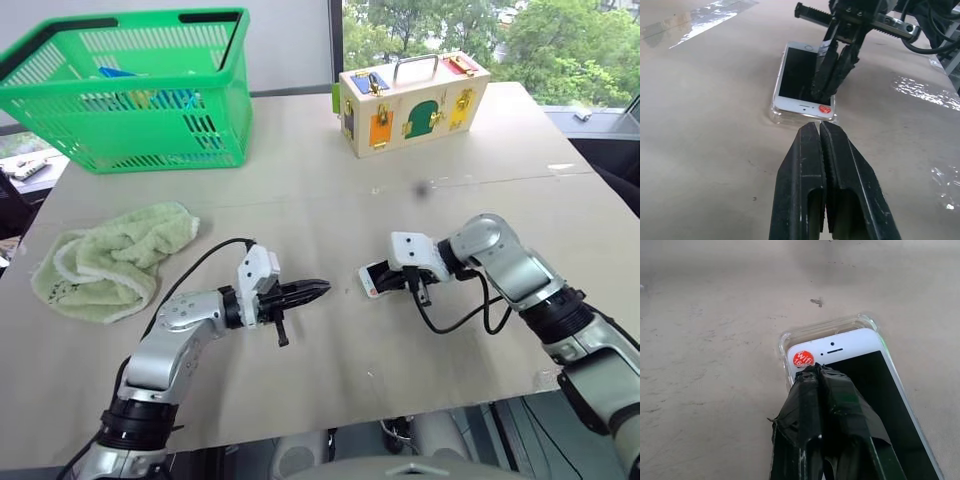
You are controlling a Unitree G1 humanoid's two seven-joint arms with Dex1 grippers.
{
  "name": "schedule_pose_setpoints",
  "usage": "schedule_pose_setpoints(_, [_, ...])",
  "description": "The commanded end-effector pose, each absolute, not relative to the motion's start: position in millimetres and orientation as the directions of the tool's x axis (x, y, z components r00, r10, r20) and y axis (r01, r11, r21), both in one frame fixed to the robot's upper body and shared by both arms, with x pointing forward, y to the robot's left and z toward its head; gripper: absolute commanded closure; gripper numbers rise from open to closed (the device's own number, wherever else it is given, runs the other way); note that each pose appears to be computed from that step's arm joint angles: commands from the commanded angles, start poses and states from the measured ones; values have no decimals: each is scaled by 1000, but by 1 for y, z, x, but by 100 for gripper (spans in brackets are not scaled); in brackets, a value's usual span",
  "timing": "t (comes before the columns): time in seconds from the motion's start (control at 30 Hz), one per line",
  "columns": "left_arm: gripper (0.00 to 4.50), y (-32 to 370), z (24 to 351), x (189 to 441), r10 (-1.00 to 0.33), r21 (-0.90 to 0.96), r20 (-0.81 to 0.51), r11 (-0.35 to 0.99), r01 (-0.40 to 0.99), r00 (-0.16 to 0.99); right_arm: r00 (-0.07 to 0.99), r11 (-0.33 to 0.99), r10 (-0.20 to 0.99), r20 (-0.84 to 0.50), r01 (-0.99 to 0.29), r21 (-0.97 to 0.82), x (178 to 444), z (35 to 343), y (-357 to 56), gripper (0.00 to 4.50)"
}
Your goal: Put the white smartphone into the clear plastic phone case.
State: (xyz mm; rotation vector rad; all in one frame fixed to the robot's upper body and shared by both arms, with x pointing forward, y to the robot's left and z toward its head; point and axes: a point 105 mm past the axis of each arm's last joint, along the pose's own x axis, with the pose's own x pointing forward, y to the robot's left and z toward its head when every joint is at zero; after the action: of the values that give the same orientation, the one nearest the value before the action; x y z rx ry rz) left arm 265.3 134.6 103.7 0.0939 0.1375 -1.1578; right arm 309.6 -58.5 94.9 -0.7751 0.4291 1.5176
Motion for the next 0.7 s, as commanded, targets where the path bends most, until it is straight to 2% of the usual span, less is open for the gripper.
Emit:
schedule_pose_setpoints(0.03, [441,131,114,263,-911,31,-130,390,920,391,-44,-80,620,-783,-997,-8,297,44,-75,450])
schedule_pose_setpoints(0.13, [441,131,114,263,-910,31,-133,393,919,393,-23,-43,714,-700,-999,-10,299,59,-64,450])
schedule_pose_setpoints(0.23, [441,128,110,263,-905,36,-152,395,918,396,66,34,880,-471,-997,-76,307,116,-50,450])
schedule_pose_setpoints(0.33, [441,123,104,264,-900,38,-178,398,917,398,140,81,900,-413,-985,-155,306,145,-61,450])
schedule_pose_setpoints(0.43, [441,116,100,266,-901,34,-186,392,919,391,254,170,875,-412,-958,-231,310,161,-78,450])
schedule_pose_setpoints(0.5, [441,111,97,268,-901,33,-198,388,921,386,368,261,829,-422,-920,-291,317,167,-95,450])
schedule_pose_setpoints(0.57, [441,104,94,271,-899,32,-208,387,921,385,470,328,754,-459,-875,-357,323,164,-115,450])
schedule_pose_setpoints(0.7, [441,96,89,276,-894,34,-224,390,920,387,575,388,634,-518,-815,-429,330,149,-142,450])
